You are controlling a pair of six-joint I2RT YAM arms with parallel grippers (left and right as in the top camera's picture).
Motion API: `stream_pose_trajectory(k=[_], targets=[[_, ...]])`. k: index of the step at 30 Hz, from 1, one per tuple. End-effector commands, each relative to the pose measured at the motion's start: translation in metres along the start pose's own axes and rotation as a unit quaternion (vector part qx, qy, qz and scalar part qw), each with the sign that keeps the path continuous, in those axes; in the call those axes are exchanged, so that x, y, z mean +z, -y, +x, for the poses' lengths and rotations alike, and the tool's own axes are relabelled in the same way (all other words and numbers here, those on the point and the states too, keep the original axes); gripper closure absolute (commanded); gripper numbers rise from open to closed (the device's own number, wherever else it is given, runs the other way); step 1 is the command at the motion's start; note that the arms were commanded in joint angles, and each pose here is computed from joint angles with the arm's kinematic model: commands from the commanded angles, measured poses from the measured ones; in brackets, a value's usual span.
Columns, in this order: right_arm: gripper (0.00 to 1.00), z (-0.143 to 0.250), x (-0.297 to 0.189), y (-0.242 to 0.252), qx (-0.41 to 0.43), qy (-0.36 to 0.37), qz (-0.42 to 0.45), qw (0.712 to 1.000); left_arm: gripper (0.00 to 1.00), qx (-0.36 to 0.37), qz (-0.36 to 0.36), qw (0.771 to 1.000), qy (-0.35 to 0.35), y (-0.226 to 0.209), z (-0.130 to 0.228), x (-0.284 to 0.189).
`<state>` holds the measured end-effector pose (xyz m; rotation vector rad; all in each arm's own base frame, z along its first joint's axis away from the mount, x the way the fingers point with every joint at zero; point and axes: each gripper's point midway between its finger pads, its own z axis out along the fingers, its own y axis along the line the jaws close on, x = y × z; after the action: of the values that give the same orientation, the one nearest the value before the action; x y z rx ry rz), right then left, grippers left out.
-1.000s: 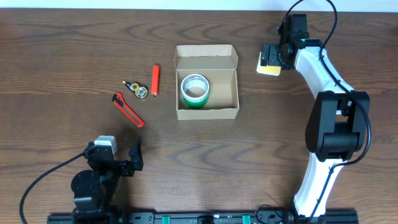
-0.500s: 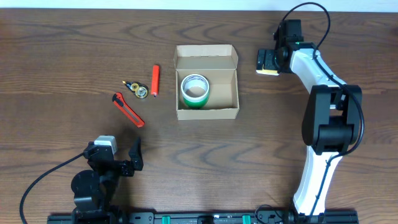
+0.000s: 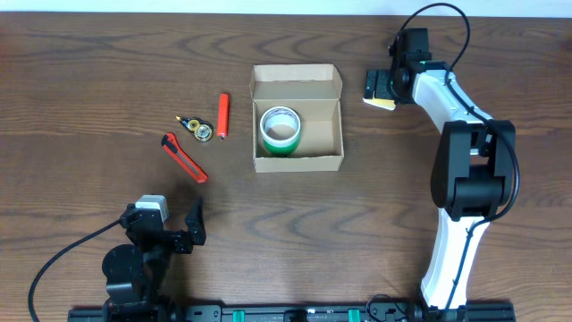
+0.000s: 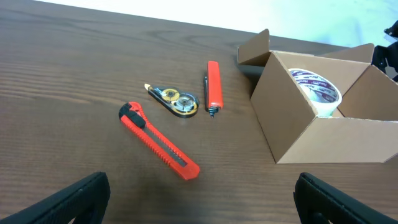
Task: Pack container
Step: 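Grasp the yellow notepad with the right gripper and lift it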
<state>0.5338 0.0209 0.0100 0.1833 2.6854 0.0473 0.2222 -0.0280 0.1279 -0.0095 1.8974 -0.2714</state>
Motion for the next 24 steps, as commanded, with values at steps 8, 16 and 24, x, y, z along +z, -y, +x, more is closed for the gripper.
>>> stream_pose_trajectory(k=[8,16,24], targets=[[0.09,0.032,0.029,-0.015,0.041,-0.056,-0.029,0.997,0.04,-0.008,0.004,1.0,-0.01,0.0,0.009,0.003],[0.52,0.032,0.029,-0.016,0.042,-0.056,-0.03,0.997,0.04,-0.008,0.004,1.0,-0.01,0.0,0.009,0.003],[0.9,0.028,0.019,-0.025,0.045,-0.054,-0.056,0.996,0.05,-0.008,0.004,1.0,-0.01,0.0,0.009,0.003]])
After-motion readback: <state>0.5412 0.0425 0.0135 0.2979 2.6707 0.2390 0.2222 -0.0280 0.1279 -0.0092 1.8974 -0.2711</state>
